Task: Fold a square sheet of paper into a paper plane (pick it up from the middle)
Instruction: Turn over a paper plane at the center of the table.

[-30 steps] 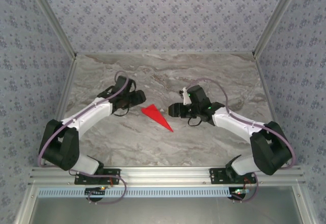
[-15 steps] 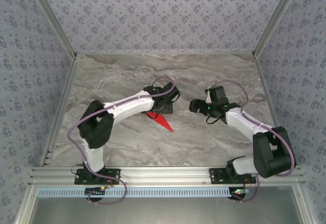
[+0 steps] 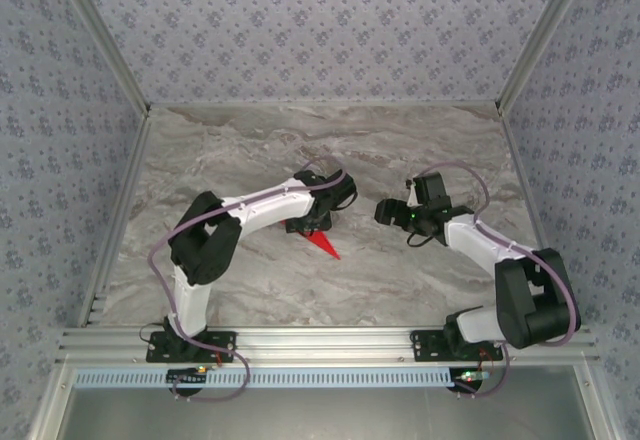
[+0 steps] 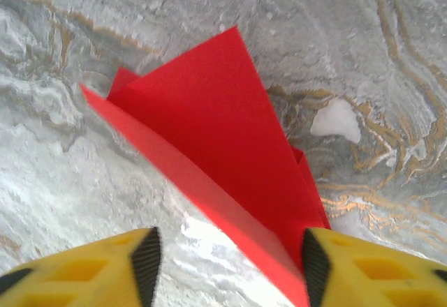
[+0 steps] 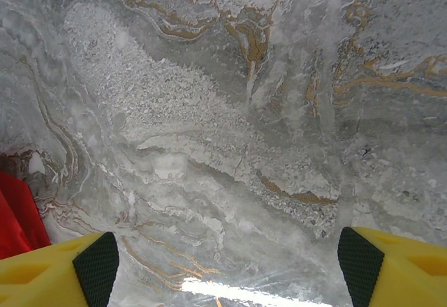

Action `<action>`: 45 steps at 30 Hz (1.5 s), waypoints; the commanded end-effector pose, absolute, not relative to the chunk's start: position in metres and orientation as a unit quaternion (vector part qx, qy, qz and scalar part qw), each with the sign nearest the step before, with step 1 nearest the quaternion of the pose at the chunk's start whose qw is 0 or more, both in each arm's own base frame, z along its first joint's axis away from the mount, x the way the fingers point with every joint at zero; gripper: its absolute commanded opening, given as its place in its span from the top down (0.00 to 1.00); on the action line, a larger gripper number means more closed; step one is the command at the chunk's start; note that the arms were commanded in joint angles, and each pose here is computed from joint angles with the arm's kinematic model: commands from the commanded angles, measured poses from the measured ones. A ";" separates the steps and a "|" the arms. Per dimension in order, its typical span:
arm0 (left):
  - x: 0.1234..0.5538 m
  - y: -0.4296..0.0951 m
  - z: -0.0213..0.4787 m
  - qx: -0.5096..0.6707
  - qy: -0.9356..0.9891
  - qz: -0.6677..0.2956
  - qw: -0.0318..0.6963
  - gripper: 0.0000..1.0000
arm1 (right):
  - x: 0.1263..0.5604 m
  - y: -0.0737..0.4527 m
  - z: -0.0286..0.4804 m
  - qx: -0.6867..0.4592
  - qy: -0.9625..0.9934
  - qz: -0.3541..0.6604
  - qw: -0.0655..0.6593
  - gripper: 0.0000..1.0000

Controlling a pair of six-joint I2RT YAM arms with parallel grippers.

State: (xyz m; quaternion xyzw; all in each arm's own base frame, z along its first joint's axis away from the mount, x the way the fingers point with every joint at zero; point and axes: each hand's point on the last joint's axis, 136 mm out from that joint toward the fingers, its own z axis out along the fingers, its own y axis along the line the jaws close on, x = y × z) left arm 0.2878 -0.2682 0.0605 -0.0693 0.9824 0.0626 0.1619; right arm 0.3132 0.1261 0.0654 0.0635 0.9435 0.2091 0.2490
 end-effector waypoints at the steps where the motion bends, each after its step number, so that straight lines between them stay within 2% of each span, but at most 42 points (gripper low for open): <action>1: 0.279 -0.270 0.070 -0.092 0.982 0.041 0.163 0.49 | 0.312 0.129 0.060 0.058 0.944 0.218 0.242 0.14; 12: 0.276 -0.269 0.061 -0.132 0.977 0.025 0.167 0.69 | 0.312 0.130 0.057 0.058 0.945 0.221 0.235 0.15; 20: 0.283 -0.261 0.075 -0.118 0.975 0.037 0.183 0.97 | 0.314 0.131 0.057 0.057 0.944 0.222 0.237 0.15; 27: 0.305 -0.275 0.144 -0.047 0.965 -0.002 0.257 1.00 | 0.316 0.127 0.066 0.058 0.934 0.231 0.265 0.13; 34: 0.315 -0.318 0.192 0.035 0.937 -0.155 0.311 1.00 | 0.318 0.106 0.082 0.092 0.929 0.215 0.287 0.13; 40: 0.325 -0.339 0.172 0.010 0.900 -0.320 0.295 1.00 | 0.314 0.108 0.098 0.098 0.922 0.229 0.297 0.13; 45: 0.325 -0.342 0.139 -0.022 0.884 -0.380 0.273 1.00 | 0.308 0.122 0.101 0.086 0.921 0.248 0.288 0.14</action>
